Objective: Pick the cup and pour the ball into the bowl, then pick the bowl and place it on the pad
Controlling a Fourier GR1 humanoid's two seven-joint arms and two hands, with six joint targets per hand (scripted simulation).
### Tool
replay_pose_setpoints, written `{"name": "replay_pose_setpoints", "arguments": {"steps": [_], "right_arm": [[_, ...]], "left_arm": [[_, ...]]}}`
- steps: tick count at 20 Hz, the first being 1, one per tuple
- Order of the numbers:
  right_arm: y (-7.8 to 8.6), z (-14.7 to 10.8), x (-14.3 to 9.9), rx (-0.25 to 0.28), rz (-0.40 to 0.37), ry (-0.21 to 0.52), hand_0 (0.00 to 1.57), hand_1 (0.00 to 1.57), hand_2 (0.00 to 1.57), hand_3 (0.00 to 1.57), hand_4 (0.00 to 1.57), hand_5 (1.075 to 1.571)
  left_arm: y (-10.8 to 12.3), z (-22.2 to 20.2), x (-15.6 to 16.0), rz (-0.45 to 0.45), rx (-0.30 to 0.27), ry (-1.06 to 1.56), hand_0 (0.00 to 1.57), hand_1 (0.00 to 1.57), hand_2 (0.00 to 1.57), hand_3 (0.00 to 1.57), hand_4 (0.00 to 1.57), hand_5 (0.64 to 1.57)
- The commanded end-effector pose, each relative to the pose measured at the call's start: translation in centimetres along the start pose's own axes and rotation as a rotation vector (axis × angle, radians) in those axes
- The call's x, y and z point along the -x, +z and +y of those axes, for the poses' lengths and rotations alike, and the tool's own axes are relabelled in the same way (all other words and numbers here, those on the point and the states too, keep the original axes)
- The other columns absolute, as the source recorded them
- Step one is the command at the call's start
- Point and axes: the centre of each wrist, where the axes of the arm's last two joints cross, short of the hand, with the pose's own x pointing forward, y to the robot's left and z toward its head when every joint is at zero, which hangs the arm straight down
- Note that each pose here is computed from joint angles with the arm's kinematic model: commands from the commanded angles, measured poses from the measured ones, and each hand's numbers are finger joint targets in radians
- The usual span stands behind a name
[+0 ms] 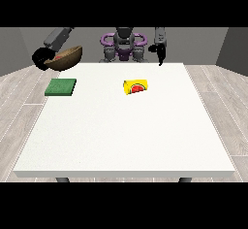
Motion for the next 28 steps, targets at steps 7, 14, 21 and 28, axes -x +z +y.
{"name": "replay_pose_setpoints", "arguments": {"steps": [7,14,21,28], "right_arm": [[0.4,-5.2,0.3,0.047,-0.126,-0.072,1.55,1.55,1.57,0.71,0.87,1.51],[0.7,-8.9,-3.1,0.229,-0.216,0.145,1.4,1.4,1.57,0.8,0.0,1.569],[-0.9,-4.8,-4.9,0.136,-0.205,0.174,1.15,1.15,1.07,1.11,0.0,1.568],[-0.8,-3.5,-4.2,-0.033,-0.109,0.176,0.0,0.0,0.54,0.72,0.69,1.111]], "left_arm": [[0.1,-1.8,-0.6,-0.172,-0.007,-0.011,0.0,0.0,0.0,0.0,1.17,1.356],[-1.2,-1.4,-2.8,-0.18,0.019,-0.016,0.0,0.0,0.0,0.0,1.17,1.365],[2.9,-6.0,0.7,-0.101,0.038,-0.012,0.0,0.0,0.0,0.0,1.2,1.361],[5.3,-7.6,3.3,0.0,-0.003,0.001,0.0,0.0,0.0,0.0,1.22,1.34]]}}
